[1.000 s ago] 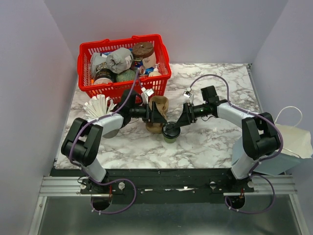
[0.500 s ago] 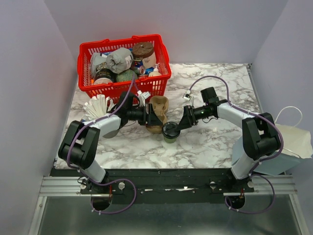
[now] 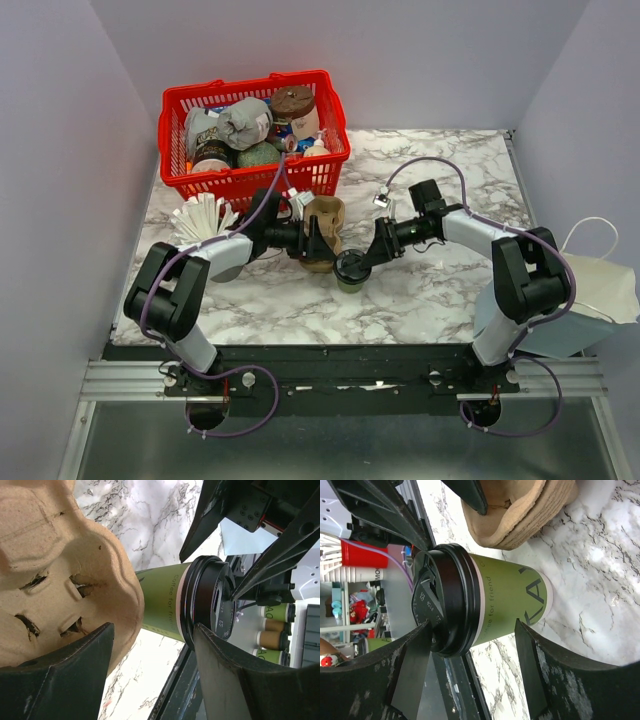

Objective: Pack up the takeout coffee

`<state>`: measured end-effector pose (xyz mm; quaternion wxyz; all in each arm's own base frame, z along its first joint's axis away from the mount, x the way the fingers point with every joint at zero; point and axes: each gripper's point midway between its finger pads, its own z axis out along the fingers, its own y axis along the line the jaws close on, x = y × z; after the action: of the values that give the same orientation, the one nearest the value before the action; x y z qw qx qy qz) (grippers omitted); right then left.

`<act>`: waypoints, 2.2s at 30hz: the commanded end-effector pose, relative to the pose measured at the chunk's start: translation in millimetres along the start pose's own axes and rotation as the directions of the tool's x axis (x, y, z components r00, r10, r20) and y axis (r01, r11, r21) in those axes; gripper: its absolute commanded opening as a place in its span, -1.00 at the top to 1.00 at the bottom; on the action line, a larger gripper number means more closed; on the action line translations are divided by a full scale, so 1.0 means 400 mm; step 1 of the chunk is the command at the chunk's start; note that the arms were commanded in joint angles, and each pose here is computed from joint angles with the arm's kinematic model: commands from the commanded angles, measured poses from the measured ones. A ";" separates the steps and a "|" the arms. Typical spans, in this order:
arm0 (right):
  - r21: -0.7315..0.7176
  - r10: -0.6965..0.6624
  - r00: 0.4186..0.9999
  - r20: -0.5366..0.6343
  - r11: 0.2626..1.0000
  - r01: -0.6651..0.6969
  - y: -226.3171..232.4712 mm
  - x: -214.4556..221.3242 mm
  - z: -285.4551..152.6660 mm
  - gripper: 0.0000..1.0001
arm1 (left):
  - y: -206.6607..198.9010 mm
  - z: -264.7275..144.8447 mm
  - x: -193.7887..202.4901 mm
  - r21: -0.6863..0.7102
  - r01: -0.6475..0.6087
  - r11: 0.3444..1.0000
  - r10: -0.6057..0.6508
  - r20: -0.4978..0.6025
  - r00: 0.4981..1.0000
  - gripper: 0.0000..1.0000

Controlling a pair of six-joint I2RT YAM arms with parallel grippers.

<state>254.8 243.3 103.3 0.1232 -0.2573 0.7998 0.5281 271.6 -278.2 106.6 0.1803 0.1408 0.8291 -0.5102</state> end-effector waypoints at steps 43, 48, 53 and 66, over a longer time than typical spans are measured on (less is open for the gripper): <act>0.133 -0.460 0.888 0.020 0.881 0.454 0.114 -0.160 -0.129 -1.00 | -0.167 -0.073 -0.200 -0.112 -0.515 0.850 0.513 -0.043 0.857 -0.70; 0.135 -0.624 0.780 -0.041 0.770 0.623 0.157 -0.181 -0.146 -1.00 | -0.196 -0.152 -0.221 -0.150 -0.567 0.810 0.572 -0.009 0.820 -0.76; 0.054 -0.753 0.626 -0.201 0.630 0.775 0.165 -0.119 -0.110 -1.00 | -0.217 -0.232 -0.242 -0.201 -0.610 0.766 0.628 0.030 0.778 -0.78; -0.104 -0.843 0.388 -0.374 0.453 0.885 0.156 -0.102 -0.010 -1.00 | -0.203 -0.347 -0.271 -0.301 -0.576 0.760 0.632 0.135 0.763 -0.81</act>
<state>253.2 270.4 181.4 0.2593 -0.6809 0.6094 0.3126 314.2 -207.2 273.2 0.4326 0.3317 0.7703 -0.3309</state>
